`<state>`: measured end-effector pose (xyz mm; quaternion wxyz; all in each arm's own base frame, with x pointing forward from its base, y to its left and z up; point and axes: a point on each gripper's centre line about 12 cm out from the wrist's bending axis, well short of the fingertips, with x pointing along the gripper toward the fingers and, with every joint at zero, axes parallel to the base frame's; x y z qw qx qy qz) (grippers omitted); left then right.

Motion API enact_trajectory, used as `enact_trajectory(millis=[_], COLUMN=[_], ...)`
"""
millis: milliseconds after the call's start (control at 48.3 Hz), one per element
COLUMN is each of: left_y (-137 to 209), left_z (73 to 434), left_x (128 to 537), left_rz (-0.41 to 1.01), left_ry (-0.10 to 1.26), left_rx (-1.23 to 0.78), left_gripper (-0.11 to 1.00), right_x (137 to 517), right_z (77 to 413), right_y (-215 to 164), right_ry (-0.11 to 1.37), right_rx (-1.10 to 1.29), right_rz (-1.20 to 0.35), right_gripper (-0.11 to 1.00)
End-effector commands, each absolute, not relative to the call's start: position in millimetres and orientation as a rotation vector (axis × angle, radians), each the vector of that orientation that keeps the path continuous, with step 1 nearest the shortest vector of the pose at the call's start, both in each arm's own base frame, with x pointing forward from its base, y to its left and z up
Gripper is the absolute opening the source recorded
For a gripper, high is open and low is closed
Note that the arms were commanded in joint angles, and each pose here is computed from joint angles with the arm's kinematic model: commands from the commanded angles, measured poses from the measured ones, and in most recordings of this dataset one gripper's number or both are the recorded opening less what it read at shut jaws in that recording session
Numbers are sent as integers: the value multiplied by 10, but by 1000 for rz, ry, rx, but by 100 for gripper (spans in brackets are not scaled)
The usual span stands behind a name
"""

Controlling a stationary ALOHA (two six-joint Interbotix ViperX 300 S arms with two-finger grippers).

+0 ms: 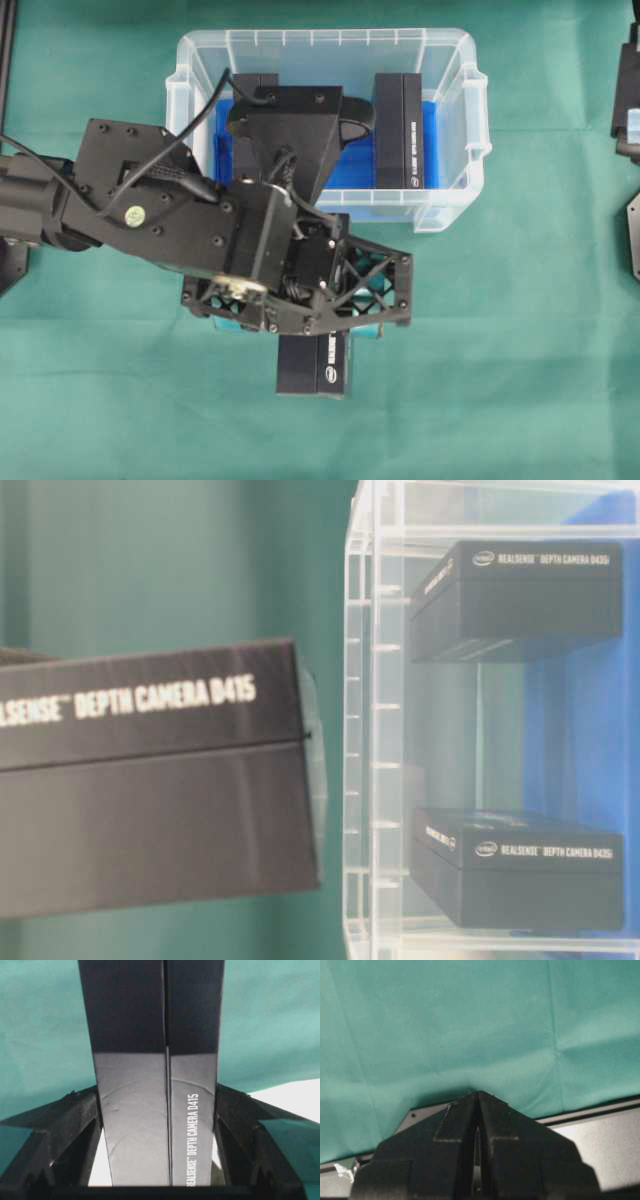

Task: Take the box out of the case with the left arm.
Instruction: 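Carry the box forward and lower it onto the table in front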

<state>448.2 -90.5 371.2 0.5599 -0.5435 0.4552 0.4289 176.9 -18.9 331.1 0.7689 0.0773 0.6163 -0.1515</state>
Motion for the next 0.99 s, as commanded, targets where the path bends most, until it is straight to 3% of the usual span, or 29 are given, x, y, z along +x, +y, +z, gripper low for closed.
enact_trajectory(millis=[0,393,973], left_y=[-858,-870,-903], left_z=[3969,3487,2260], left_x=[4370,4435,4505], left_rz=[967,1018,1055], left_ry=[1020,1046,1069], left_rx=[-1310,-1272,-1237], left_gripper=[60,60,60], right_x=[1778,1779,1775], right_z=[3351,3347,3343], right_y=[-195,-197,-235], right_ry=[1323,1323,1320], right_rx=[167,166,142], right_rz=[-330,-331,-357], right_gripper=[2,2,2])
